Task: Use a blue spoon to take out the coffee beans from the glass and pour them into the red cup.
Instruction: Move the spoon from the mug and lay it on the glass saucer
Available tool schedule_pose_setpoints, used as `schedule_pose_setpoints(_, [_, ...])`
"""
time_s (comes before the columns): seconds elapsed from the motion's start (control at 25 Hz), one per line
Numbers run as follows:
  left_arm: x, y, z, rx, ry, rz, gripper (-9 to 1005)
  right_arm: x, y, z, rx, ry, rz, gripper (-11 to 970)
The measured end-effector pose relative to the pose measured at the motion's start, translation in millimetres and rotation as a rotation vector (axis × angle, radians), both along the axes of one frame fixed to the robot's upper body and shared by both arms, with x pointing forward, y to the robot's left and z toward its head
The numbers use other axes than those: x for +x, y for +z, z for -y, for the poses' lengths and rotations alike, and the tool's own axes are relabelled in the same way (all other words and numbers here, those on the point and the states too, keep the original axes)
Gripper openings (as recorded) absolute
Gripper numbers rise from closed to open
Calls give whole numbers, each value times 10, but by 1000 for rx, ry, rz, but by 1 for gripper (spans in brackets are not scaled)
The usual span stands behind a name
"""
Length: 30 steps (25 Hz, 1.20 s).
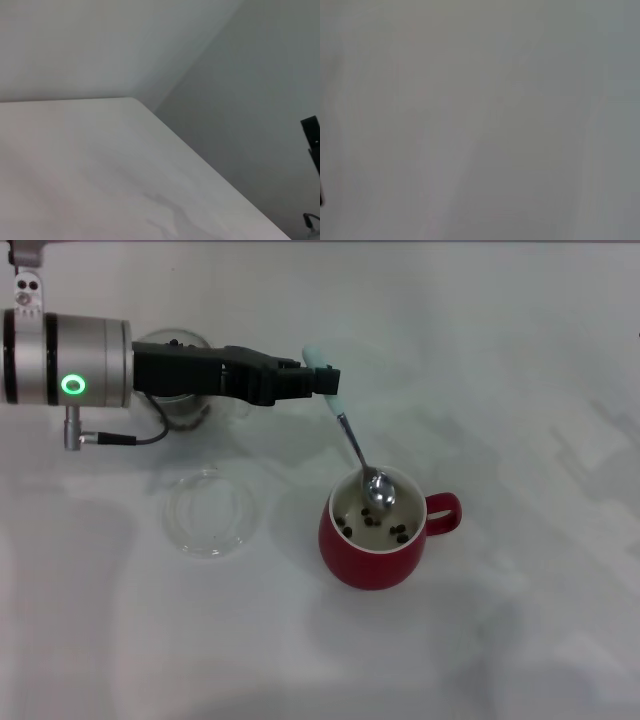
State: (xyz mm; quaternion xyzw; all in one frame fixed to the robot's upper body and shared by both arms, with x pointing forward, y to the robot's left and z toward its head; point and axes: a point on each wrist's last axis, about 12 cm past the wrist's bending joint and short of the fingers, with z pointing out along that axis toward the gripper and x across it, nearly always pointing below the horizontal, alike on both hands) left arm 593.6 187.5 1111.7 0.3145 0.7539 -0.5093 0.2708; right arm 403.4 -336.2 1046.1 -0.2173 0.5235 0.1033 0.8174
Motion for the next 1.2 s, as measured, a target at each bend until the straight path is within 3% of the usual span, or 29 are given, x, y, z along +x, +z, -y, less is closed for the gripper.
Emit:
schedule_pose_setpoints(0.36, [8, 173, 2, -75, -43, -9, 126, 0, -5, 0, -1, -2, -3, 647])
schedule_pose_setpoints(0.6, [-26, 252, -414, -150, 97, -25, 126, 14, 0, -4, 0, -1, -1, 647])
schedule_pose_setpoints(0.8, [-190, 89, -831, -166, 260, -44, 125, 33, 10, -6, 4, -5, 7, 647])
schedule_pose_setpoints(0.88, [-226, 52, -886, -161, 283, -49, 125, 45, 18, -14, 10, -6, 13, 648])
schedule_pose_setpoints(1.08, [-561, -294, -1204, -110, 430, -113, 125, 79, 16, -20, 14, -17, 10, 648])
schedule_pose_setpoints(1.2, [-671, -388, -1284, -104, 472, -131, 125, 95, 13, -15, 14, -26, 7, 647])
